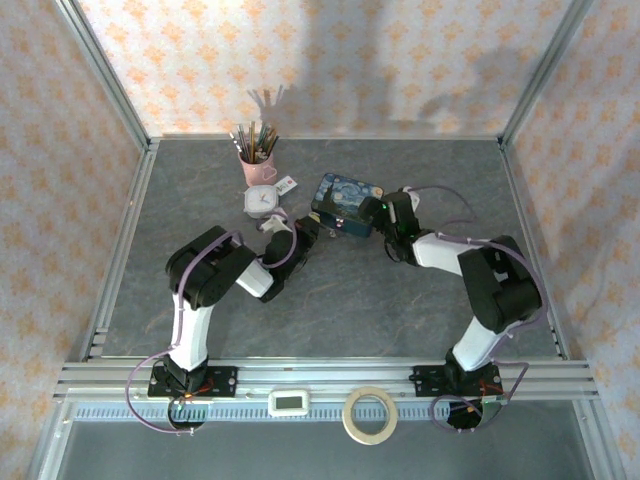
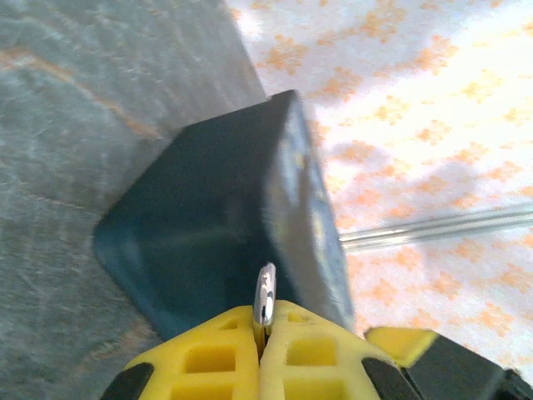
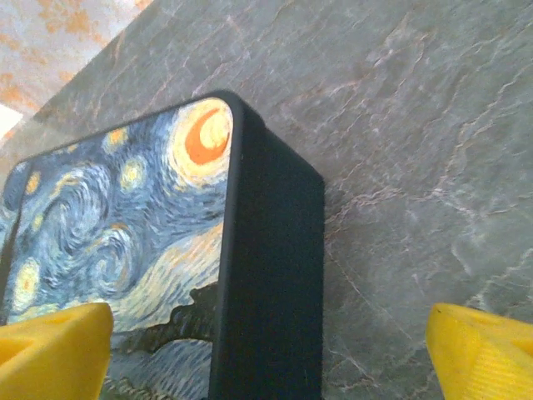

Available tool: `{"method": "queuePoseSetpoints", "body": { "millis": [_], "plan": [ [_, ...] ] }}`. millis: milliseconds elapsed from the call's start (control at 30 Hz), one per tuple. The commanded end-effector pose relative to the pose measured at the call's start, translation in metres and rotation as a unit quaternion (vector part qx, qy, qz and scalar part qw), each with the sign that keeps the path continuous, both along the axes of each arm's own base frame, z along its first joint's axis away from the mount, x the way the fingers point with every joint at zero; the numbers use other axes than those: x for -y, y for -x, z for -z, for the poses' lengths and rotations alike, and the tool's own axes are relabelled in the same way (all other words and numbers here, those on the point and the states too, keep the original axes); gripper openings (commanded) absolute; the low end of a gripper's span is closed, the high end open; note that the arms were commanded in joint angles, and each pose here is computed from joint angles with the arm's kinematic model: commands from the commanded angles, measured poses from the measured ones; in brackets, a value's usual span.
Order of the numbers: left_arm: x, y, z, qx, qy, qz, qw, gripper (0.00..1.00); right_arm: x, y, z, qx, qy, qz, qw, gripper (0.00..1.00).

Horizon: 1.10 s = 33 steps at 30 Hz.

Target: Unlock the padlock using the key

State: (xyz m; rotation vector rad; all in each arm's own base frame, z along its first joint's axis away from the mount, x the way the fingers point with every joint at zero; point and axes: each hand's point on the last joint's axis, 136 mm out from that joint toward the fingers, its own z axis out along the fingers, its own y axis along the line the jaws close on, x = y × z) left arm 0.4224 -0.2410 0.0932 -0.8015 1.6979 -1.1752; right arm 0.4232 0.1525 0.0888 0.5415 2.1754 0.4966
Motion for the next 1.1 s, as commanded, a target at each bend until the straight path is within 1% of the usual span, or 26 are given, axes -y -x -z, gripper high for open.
{"method": "queuePoseSetpoints", "body": {
  "millis": [0,33,67,200,300,400,533,667,833,900,933,1000,1067],
  "plan": [
    [-0.004,0.008,-0.016,0.014,-0.016,0.038,0.999,0.00,0.017,-0.002,-0.036,0.037,0.057,0.006,0.998,1.00],
    [-0.003,0.011,-0.024,0.017,-0.014,0.053,0.998,0.00,0.019,-0.002,-0.041,0.039,0.066,0.007,0.997,1.00],
    [0.001,0.015,-0.023,0.008,-0.021,0.076,0.997,0.00,0.022,-0.001,-0.046,0.042,0.077,0.008,0.996,1.00],
    [0.006,0.037,-0.009,-0.041,-0.085,0.134,0.987,0.00,0.043,0.004,-0.059,0.047,0.120,0.040,0.991,1.00],
    [0.000,0.056,0.003,-0.077,-0.130,0.156,0.976,0.00,0.057,0.010,-0.063,0.052,0.140,0.066,0.987,1.00],
    [-0.011,0.078,0.017,-0.119,-0.177,0.176,0.961,0.00,0.069,0.016,-0.065,0.059,0.150,0.091,0.983,1.00],
    [-0.019,0.106,0.030,-0.159,-0.210,0.204,0.943,0.00,0.079,0.019,-0.062,0.061,0.149,0.109,0.981,1.00],
    [-0.027,0.128,0.049,-0.195,-0.242,0.216,0.926,0.00,0.082,0.019,-0.055,0.050,0.152,0.116,0.980,1.00],
    [-0.035,0.131,0.064,-0.215,-0.263,0.203,0.918,0.00,0.083,0.020,-0.048,0.044,0.151,0.119,0.980,1.00],
    [-0.034,0.127,0.064,-0.213,-0.266,0.200,0.919,0.02,0.086,0.021,-0.048,0.043,0.157,0.124,0.979,1.00],
    [-0.033,0.125,0.064,-0.212,-0.267,0.198,0.919,0.04,0.087,0.022,-0.047,0.042,0.160,0.126,0.978,1.00],
    [-0.030,0.120,0.063,-0.209,-0.265,0.195,0.921,0.10,0.091,0.023,-0.047,0.042,0.168,0.131,0.976,1.00],
    [-0.027,0.115,0.060,-0.204,-0.261,0.192,0.924,0.20,0.095,0.025,-0.046,0.041,0.180,0.137,0.973,1.00]
  ]
}}
